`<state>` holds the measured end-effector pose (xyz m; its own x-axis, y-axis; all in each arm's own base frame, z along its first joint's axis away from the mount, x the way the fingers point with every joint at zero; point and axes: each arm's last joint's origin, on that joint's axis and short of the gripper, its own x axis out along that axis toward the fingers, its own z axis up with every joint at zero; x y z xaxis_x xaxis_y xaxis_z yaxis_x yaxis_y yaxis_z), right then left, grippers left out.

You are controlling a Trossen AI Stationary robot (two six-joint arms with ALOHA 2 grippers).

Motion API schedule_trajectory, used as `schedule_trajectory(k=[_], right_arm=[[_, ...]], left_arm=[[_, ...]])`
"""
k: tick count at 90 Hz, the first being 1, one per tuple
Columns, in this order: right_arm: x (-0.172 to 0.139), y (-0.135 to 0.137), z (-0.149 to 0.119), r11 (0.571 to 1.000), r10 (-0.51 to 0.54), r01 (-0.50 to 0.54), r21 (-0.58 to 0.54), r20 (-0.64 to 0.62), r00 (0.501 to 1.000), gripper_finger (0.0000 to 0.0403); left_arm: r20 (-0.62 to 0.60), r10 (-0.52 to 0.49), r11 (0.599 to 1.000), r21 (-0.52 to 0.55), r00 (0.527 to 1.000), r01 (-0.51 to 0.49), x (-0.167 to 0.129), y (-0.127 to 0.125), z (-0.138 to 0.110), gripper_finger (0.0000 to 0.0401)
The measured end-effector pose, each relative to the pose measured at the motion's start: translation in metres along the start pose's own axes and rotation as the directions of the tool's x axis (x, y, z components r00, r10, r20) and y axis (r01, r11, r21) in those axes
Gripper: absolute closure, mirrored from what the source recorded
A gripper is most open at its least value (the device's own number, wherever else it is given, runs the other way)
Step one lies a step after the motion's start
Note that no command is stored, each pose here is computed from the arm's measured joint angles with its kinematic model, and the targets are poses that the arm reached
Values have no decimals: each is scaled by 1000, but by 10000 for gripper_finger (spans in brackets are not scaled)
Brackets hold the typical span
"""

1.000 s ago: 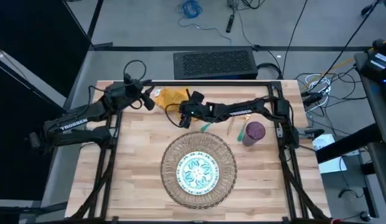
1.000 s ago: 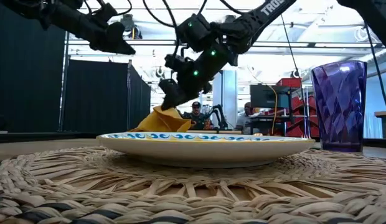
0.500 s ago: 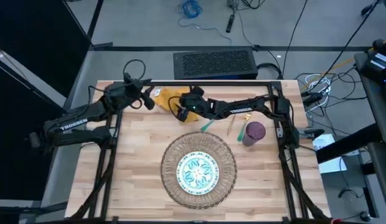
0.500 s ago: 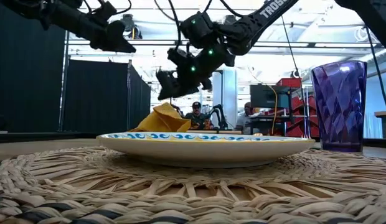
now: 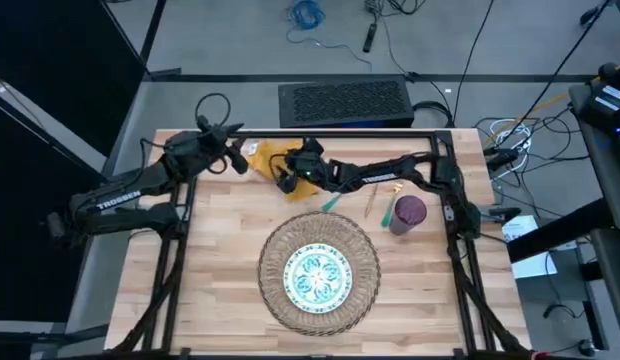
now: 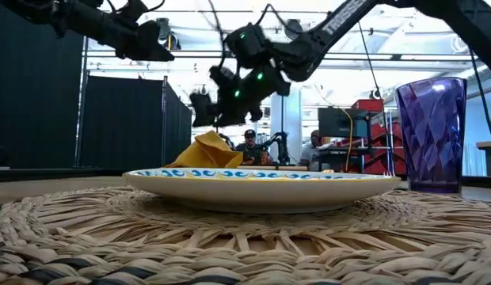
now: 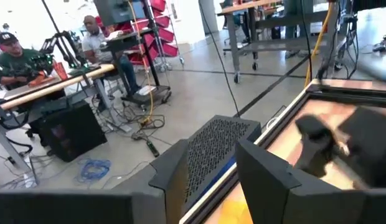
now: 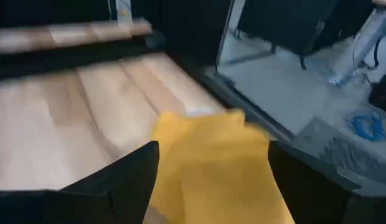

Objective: Set table place
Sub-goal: Fold the yellow table napkin

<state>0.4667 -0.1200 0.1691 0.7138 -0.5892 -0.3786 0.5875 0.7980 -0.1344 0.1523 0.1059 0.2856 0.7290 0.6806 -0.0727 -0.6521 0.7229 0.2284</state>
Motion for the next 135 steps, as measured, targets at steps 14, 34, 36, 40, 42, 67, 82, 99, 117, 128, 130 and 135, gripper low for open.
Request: schedule_trajectory(k=[14, 34, 36, 40, 42, 67, 82, 99, 117, 128, 130, 135], right_arm=[[14, 16, -2, 991, -90, 88, -99, -18, 996, 116], [18, 18, 3, 955, -256, 241, -171, -73, 964, 143], [17, 17, 4, 953, -263, 246, -178, -78, 962, 150], [17, 14, 4, 947, -280, 260, -188, -88, 956, 165], [16, 13, 4, 945, -287, 267, -189, -90, 954, 174], [6, 7, 4, 932, -321, 276, -236, -181, 930, 378], [-1, 16, 7, 941, -283, 238, -240, -174, 943, 400], [-27, 31, 28, 947, -238, 197, -255, -141, 961, 403], [-71, 34, 64, 954, -194, 164, -250, -100, 976, 403], [-83, 23, 69, 950, -203, 155, -272, -155, 967, 398], [-82, 21, 68, 951, -196, 143, -275, -177, 965, 394], [-78, 16, 59, 955, -159, 84, -285, -251, 955, 380]], left_arm=[[7, -14, 1000, -1, 1000, 14, 0, 0, 0, 280], [6, -15, 1000, 4, 1000, 15, 0, 0, 0, 280], [6, -15, 1000, 5, 1000, 15, 0, 0, 0, 280], [6, -15, 1000, 6, 1000, 15, 0, 0, 0, 280], [6, -15, 1000, 6, 1000, 15, 0, 0, 0, 280], [3, -15, 1000, 25, 1000, 15, 0, 0, 0, 280], [2, -16, 1000, 25, 1000, 16, 0, 0, 0, 280], [3, -16, 1000, 25, 1000, 16, 0, 0, 0, 280], [3, -16, 1000, 26, 1000, 16, 0, 0, 0, 280], [5, -15, 1000, 25, 1000, 15, 0, 0, 0, 280], [4, -15, 1000, 25, 1000, 15, 0, 0, 0, 280], [4, -15, 1000, 24, 1000, 15, 0, 0, 0, 280]])
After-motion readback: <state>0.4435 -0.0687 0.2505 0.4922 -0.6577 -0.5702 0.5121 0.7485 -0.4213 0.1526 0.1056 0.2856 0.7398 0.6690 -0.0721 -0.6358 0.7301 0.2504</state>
